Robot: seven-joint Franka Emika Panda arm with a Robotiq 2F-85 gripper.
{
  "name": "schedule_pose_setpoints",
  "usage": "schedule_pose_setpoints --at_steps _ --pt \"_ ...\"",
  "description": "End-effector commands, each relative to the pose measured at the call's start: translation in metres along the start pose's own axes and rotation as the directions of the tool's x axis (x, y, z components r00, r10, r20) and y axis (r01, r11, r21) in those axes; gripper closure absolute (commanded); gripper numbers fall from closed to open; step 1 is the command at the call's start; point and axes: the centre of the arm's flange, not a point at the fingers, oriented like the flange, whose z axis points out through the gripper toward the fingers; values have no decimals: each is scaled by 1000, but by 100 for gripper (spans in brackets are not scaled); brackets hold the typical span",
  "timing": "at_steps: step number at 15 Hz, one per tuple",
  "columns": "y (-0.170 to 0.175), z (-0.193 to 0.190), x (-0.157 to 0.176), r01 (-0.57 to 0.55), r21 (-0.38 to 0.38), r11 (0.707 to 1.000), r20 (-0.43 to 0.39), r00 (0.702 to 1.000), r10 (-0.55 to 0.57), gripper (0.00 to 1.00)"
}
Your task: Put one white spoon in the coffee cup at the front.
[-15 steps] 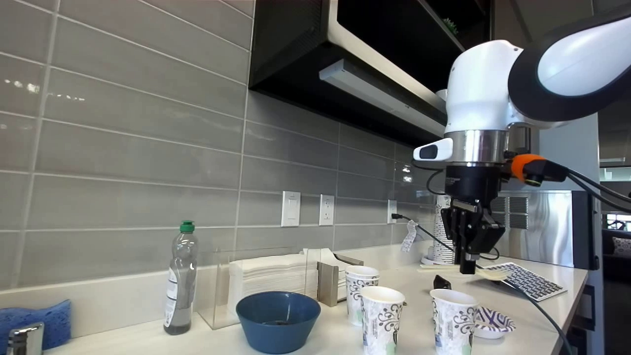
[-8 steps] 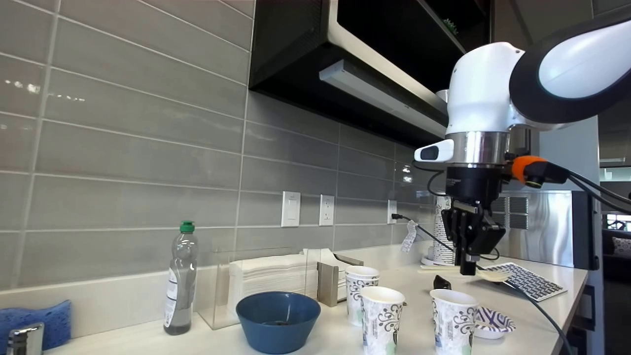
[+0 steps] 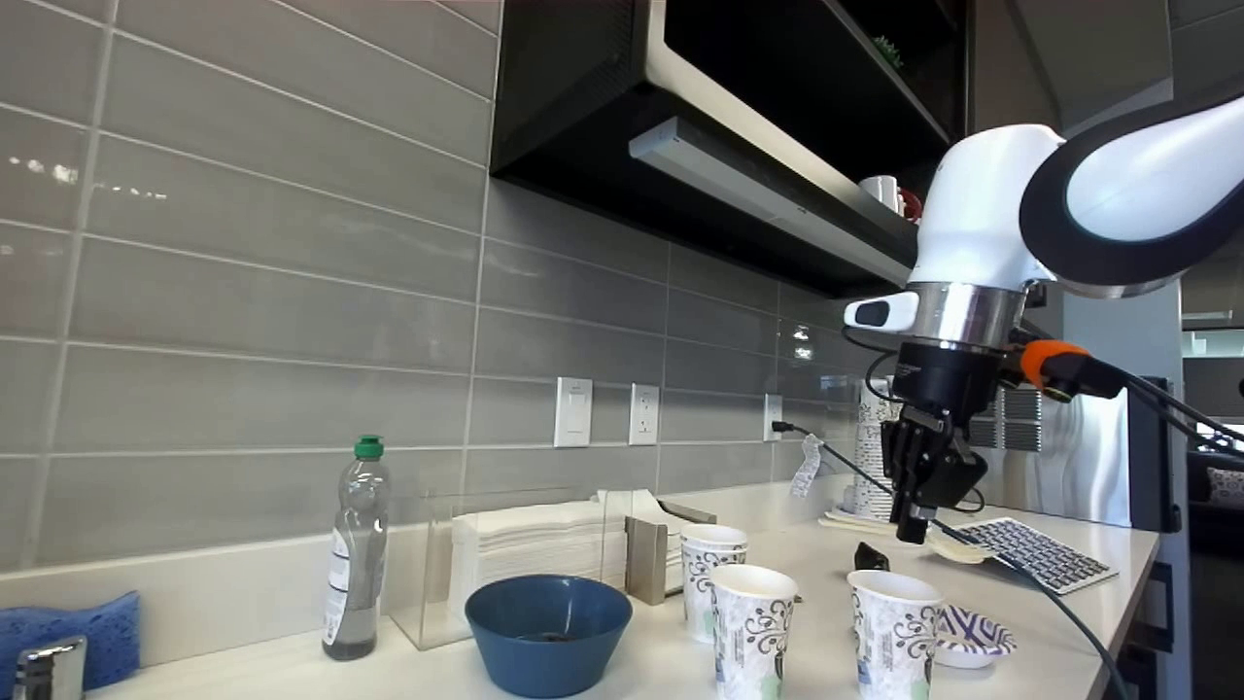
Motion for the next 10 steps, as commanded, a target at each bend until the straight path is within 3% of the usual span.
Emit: schedule_pose_setpoints --at_steps 1,10 --pt "12 8 -15 -3 -12 1000 -125 992 2 97" --pt "36 26 -24 -64 13 998 -293 954 65 97"
